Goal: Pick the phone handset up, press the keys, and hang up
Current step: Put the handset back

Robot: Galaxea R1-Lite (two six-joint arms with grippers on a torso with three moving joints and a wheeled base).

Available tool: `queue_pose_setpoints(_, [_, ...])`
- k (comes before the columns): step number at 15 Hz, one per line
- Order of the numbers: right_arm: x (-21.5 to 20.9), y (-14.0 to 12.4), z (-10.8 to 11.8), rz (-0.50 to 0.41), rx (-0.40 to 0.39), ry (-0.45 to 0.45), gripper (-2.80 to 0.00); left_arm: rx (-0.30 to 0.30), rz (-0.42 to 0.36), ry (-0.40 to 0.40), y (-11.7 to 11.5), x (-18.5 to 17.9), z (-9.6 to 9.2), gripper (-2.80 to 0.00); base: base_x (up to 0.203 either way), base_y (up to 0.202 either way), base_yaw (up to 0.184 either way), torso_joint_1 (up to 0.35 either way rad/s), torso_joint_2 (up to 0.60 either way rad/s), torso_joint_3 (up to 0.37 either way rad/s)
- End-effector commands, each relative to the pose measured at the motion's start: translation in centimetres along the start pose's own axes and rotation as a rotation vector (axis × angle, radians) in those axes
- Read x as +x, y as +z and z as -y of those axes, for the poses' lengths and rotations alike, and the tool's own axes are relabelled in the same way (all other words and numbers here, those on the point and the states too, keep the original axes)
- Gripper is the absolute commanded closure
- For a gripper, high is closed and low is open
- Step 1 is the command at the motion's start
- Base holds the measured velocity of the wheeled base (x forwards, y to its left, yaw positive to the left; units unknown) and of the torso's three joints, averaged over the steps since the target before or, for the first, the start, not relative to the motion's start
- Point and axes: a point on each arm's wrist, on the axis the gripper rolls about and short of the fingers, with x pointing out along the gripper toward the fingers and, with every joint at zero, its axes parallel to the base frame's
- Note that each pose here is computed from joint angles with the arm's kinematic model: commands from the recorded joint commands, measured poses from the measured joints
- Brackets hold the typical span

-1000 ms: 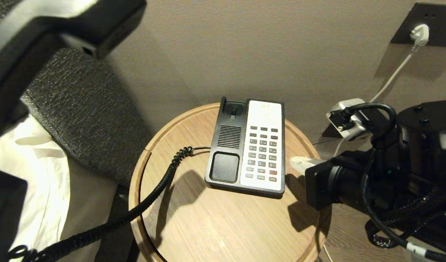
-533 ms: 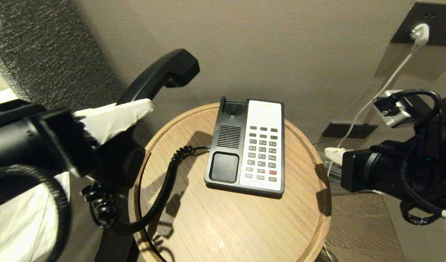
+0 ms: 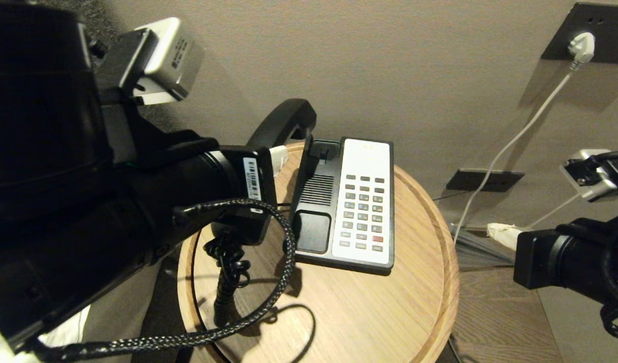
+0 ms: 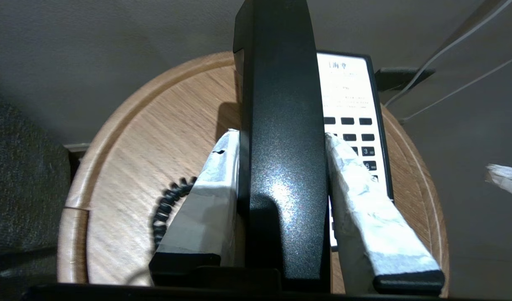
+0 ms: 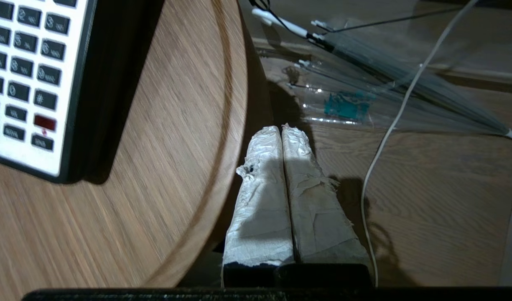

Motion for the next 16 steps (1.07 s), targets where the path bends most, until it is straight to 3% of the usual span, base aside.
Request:
queue_pose_setpoints(1, [-0.5,0.0,0.8,0.019,0.02,-0.023,0.0,0.022,-0.031,0.006,-0.9,1.4,1.3,0.0,0.0,0.0,0.0,0.0,0.0,0.0])
queue_pose_setpoints(16, [-2.8,-0.3,2.5,0.037,0.099,-0.041,0.0,0.075,-0.098,0.084,-3.5,7.2,3.9,0.0,0.0,0.0,0.0,0.0,0.0,0.0])
